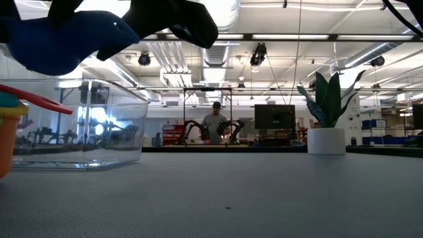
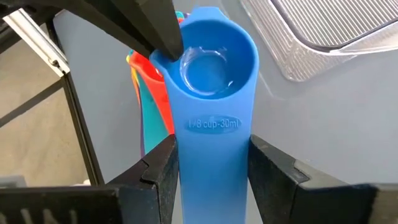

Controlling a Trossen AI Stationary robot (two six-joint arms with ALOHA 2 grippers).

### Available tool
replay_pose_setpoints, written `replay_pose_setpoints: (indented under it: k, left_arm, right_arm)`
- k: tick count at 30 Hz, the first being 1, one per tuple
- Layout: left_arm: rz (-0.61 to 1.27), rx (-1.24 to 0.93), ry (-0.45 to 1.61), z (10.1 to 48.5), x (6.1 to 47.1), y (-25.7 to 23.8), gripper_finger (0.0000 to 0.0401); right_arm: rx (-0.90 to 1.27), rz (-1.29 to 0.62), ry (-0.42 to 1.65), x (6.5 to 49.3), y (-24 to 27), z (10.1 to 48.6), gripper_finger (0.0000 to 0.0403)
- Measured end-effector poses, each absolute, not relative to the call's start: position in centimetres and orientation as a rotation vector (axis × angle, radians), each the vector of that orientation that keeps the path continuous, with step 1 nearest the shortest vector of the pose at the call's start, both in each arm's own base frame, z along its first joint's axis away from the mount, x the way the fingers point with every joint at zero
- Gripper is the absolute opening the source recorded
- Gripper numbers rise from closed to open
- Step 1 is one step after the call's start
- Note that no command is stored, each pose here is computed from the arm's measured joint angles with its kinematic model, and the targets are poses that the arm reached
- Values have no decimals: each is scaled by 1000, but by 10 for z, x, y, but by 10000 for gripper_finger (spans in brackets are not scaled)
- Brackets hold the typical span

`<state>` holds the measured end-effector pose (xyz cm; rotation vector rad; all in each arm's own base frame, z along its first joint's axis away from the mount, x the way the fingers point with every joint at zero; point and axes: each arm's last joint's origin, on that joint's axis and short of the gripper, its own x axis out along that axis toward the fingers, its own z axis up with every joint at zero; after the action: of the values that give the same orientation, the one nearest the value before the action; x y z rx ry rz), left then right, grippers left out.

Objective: Nest measuring cups in basket
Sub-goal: Stack the blue measuring cup on top of the orange measuring cup

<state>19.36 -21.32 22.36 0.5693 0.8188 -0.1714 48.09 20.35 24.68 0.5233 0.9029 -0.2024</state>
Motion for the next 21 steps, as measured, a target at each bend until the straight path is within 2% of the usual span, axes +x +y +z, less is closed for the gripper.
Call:
replay_pose_setpoints:
  k: [4, 12, 21]
  left_arm:
    - [-180, 570, 823, 222, 194, -216, 3]
    - [-190, 561, 812, 221, 187, -223, 0]
    - [-185, 536, 831, 220, 174, -228, 0]
  right_arm:
    - [506, -186, 893, 482, 204, 248, 156]
    - [518, -149, 895, 481, 206, 253, 200]
    - [528, -111, 874, 474, 205, 272, 205]
